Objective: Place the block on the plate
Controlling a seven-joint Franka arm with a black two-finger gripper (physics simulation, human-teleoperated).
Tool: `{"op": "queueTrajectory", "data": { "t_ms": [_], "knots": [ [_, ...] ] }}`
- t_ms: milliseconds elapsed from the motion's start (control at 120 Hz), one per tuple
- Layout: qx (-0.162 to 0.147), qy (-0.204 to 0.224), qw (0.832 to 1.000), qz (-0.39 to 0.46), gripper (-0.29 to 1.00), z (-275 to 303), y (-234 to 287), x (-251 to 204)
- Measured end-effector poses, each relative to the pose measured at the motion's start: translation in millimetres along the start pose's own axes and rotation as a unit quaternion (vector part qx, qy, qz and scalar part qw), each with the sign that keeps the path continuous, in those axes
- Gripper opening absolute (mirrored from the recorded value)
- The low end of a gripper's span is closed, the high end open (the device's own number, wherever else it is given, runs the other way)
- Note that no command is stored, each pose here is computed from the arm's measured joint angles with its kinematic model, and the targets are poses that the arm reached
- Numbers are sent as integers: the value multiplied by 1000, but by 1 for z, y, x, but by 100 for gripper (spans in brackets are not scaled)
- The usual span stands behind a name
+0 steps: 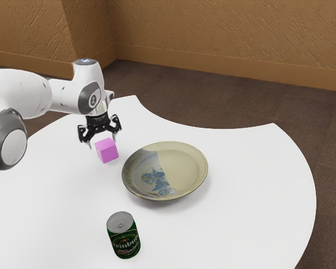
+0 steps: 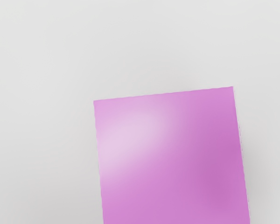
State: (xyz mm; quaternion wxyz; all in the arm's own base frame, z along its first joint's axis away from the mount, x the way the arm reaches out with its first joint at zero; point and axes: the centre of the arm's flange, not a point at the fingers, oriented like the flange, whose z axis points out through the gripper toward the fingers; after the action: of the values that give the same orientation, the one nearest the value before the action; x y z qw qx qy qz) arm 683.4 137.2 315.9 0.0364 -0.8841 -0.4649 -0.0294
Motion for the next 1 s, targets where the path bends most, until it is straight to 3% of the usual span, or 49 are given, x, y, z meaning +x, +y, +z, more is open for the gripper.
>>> {"op": "queueTrajectory", "data": {
  "t_ms": [358, 1000],
  "knots": [
    [-6, 5, 1000, 2, 70, 21, 10, 24],
    [-3, -12, 1000, 6, 70, 60, 13, 26]
  ]
}}
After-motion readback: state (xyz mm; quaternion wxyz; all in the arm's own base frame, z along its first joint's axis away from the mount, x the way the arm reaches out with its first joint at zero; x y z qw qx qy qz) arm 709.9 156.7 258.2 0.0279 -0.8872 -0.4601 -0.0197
